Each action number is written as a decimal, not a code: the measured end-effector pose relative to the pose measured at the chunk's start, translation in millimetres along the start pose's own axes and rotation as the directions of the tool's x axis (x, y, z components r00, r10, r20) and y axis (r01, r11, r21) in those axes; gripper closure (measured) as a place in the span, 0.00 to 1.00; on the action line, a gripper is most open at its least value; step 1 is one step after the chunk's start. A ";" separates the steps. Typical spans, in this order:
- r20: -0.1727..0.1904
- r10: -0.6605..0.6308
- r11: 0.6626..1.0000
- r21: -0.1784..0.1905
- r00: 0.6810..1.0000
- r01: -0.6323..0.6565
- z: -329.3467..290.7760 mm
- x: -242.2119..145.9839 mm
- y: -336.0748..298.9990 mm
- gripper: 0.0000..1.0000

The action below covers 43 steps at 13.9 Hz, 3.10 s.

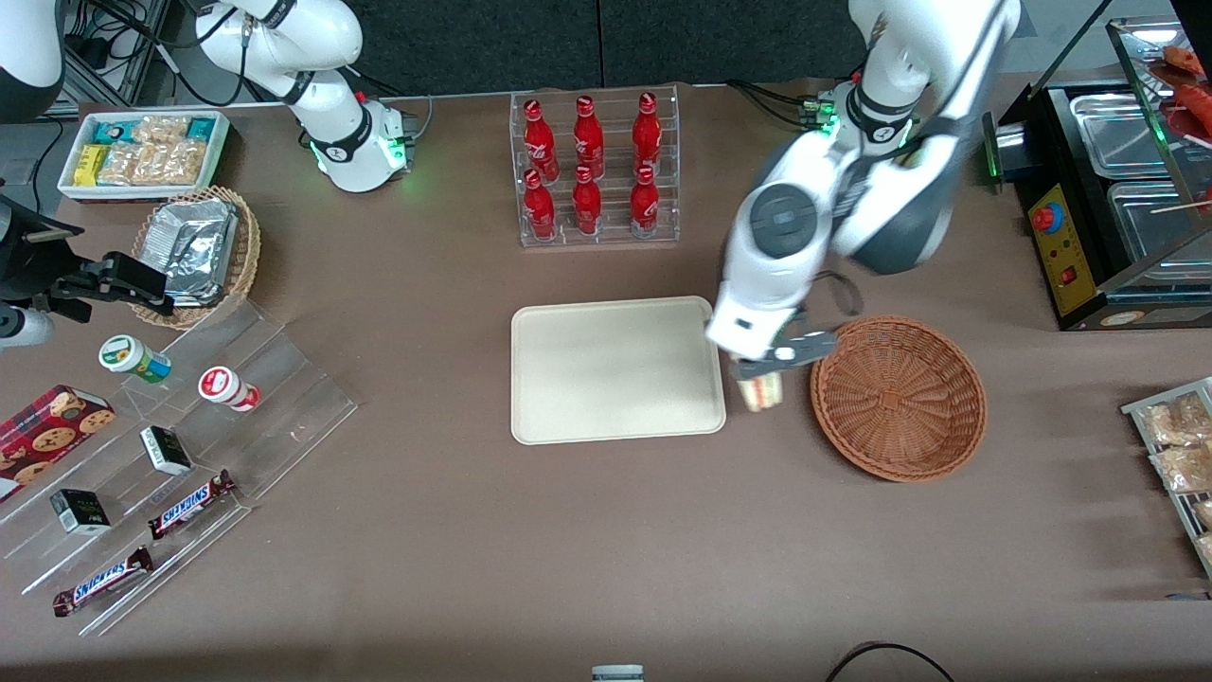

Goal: Place sandwich from basket to tray

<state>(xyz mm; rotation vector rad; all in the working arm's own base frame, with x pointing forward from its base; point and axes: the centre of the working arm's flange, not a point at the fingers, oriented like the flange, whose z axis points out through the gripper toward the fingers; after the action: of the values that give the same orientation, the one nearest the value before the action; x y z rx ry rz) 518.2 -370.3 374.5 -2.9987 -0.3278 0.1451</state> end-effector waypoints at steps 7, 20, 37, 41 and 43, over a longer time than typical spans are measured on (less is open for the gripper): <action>0.043 0.125 0.992 0.001 0.991 -0.125 75.0 -37.7 113.1 0.83; 0.022 0.170 0.985 -0.022 0.985 -0.169 116.5 -74.0 160.2 0.77; 0.072 -0.009 1.000 -0.001 0.997 0.009 -134.6 44.5 -80.1 0.00; 0.088 0.102 0.995 -0.002 0.991 -0.102 -154.0 67.0 -162.6 0.00; 0.107 0.166 0.986 -0.010 0.980 -0.166 -170.0 69.0 -208.9 0.00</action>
<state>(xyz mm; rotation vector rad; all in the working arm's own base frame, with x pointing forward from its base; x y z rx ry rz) 560.1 -171.3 564.2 -3.0228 -0.0870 0.3233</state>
